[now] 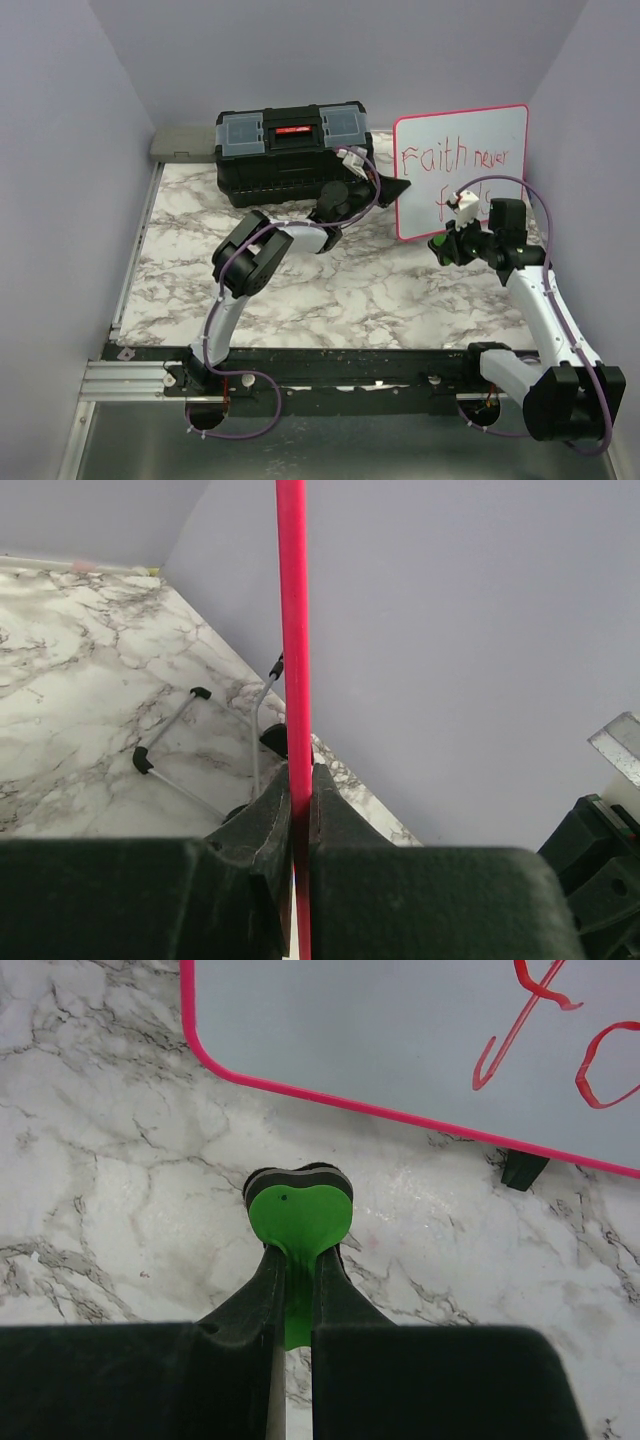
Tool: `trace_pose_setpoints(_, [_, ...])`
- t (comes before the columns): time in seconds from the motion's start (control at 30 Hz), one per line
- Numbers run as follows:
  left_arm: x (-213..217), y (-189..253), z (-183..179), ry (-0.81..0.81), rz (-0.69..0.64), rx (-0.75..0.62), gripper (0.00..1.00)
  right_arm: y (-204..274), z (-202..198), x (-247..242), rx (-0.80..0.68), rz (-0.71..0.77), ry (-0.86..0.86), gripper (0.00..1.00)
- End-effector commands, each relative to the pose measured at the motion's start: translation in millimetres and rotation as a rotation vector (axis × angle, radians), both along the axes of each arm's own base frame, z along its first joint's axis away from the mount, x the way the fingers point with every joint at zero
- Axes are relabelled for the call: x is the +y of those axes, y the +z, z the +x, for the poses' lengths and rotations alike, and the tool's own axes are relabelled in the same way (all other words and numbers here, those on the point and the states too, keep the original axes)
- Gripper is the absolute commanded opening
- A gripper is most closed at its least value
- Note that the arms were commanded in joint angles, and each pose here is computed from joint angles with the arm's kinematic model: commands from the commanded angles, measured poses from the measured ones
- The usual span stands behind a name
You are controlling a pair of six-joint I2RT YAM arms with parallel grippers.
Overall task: Erase the whiteboard
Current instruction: Pick up the whiteboard from the whiteboard stand.
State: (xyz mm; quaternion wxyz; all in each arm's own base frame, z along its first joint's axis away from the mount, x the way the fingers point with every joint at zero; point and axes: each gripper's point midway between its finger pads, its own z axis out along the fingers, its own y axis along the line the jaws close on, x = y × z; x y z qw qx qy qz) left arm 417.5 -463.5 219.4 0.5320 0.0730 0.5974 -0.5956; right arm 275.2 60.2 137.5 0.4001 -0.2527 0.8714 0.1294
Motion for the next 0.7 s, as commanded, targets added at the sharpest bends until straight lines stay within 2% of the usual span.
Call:
trace_pose_setpoints(0.0, [22.2, 128.9, -10.0, 0.015, -0.178, -0.260, 0.00, 4.5, -0.6, 2.2, -0.020, 0.023, 0.016, 0.01])
trace_pose_setpoints(0.37, [33.7, 152.8, -8.1, 0.018, -0.167, -0.303, 0.00, 5.5, -1.2, 3.2, -0.023, 0.026, 0.023, 0.01])
trace_pose_setpoints(0.67, [31.6, 124.2, -7.3, 0.011, -0.123, -0.260, 0.00, 3.6, -1.2, 2.9, -0.018, 0.024, 0.022, 0.01])
